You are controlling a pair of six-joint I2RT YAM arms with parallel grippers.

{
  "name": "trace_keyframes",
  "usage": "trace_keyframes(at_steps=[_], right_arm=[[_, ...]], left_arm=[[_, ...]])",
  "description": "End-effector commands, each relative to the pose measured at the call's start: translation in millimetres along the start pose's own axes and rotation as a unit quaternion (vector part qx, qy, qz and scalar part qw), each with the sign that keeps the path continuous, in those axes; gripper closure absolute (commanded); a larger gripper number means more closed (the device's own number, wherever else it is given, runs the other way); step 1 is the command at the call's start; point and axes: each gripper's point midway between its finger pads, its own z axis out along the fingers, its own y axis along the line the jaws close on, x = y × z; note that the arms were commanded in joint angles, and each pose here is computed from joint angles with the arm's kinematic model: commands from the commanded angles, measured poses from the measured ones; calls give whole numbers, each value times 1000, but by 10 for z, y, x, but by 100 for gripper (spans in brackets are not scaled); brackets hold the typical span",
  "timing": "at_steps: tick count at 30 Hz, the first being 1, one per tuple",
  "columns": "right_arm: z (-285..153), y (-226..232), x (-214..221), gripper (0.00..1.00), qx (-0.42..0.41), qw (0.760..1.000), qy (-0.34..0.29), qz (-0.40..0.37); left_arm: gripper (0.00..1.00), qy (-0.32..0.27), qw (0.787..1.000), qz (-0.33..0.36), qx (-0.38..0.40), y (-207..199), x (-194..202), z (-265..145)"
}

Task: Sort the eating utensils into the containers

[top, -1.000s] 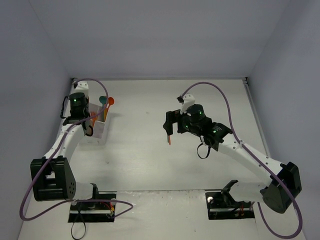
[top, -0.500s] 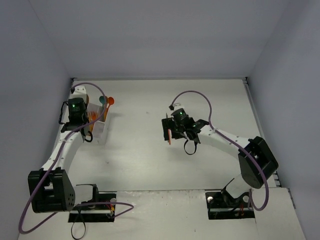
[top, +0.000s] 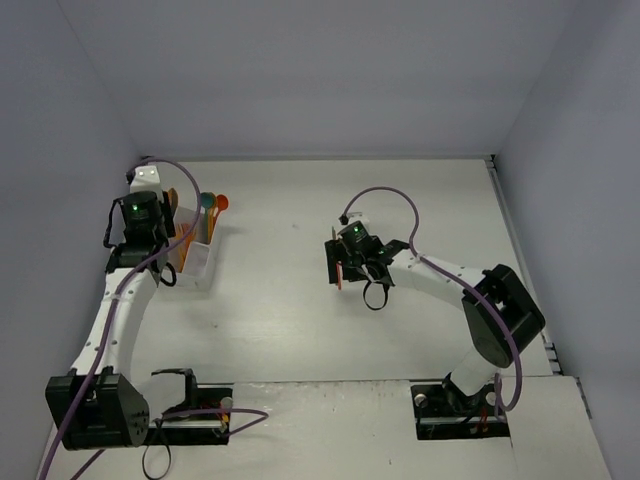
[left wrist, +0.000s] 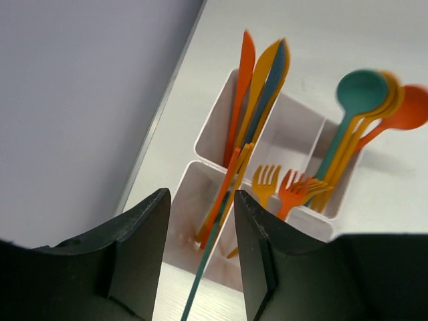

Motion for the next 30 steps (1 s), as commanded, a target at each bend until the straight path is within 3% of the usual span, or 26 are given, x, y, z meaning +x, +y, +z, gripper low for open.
trace_keyframes(at_steps=[1,11,30], right_arm=[[50,-43,-59,23,19,1000,-5,8],[213,-122,186,26,51,998,37,-15],[169,-388,156,39,114,992,40,-31]], left_arm=[[59,-52,996,-62,44,-84,-494,-413],[54,-76,988,-86,100,-250,-744,-798],[51,-82,985,-98,116,-305,-831,-852]])
